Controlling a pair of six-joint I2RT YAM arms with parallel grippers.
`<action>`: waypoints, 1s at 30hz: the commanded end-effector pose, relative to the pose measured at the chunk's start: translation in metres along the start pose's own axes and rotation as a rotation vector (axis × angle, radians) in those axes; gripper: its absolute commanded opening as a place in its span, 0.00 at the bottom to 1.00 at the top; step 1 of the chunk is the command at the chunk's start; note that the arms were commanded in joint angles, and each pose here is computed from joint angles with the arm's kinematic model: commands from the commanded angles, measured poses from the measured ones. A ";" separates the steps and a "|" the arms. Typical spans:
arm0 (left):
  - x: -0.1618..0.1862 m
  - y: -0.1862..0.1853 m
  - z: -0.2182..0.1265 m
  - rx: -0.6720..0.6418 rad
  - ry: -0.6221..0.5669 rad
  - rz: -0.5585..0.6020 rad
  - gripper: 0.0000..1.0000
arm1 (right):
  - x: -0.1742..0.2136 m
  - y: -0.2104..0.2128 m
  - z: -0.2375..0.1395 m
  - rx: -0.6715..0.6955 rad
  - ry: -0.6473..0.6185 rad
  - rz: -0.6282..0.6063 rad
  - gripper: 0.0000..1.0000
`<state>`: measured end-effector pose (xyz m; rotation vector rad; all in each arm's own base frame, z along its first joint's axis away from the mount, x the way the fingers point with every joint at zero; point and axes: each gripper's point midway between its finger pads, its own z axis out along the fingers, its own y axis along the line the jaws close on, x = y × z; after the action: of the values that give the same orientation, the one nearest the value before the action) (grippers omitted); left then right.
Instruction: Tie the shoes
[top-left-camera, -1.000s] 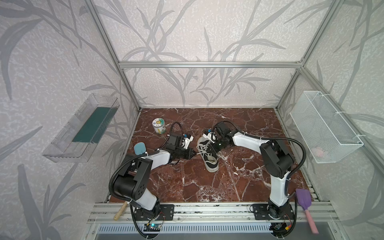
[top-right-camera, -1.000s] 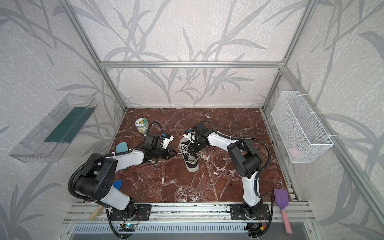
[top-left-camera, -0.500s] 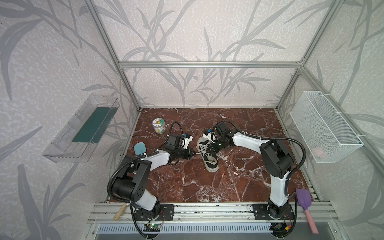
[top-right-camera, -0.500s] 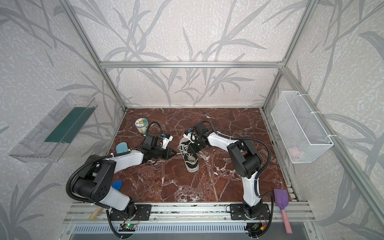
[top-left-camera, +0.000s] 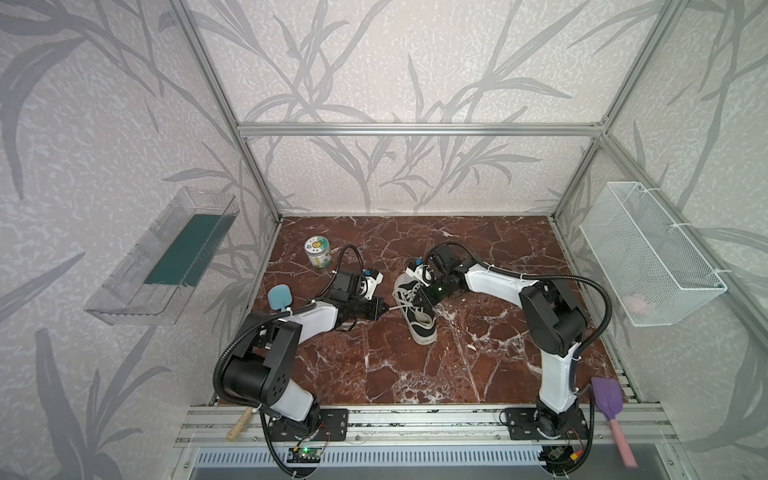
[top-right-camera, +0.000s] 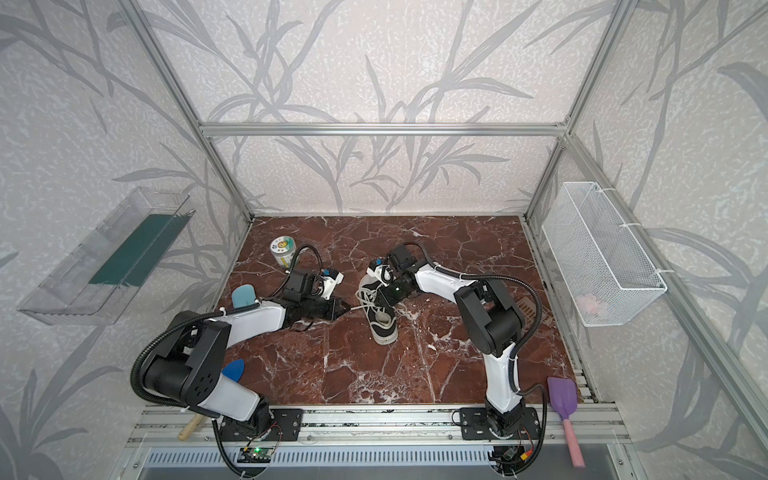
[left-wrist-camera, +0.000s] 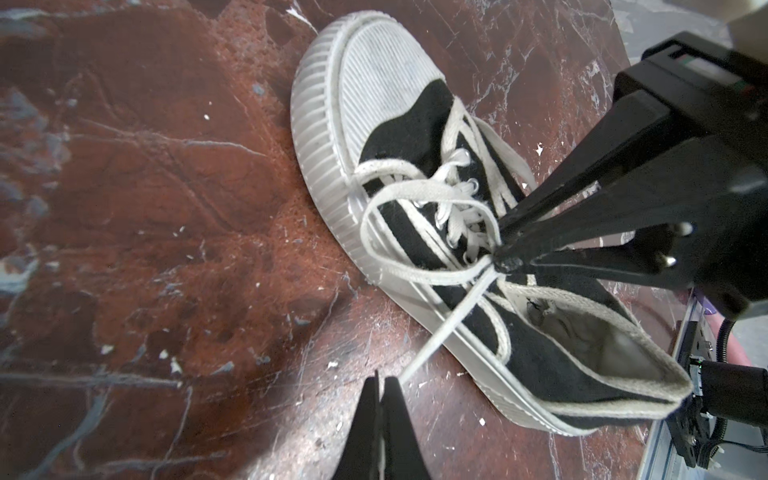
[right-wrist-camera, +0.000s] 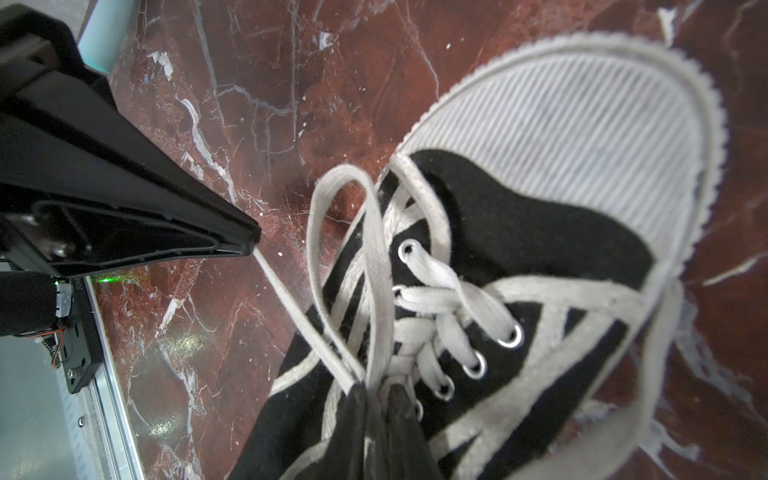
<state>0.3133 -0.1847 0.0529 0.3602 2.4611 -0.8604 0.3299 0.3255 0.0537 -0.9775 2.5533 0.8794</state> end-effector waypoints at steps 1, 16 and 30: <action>0.005 0.014 -0.006 -0.074 0.010 -0.017 0.00 | 0.021 -0.014 0.004 0.037 0.072 0.046 0.14; -0.003 -0.008 -0.016 0.000 -0.055 0.022 0.46 | 0.000 0.017 -0.014 -0.071 -0.003 0.005 0.34; -0.023 -0.005 -0.053 -0.122 -0.153 0.036 0.66 | -0.022 0.031 -0.034 -0.093 -0.077 0.004 0.56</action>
<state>0.3113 -0.1640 0.1042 0.3147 2.3241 -0.7293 0.3253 0.3310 0.0894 -0.9507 2.4933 0.9959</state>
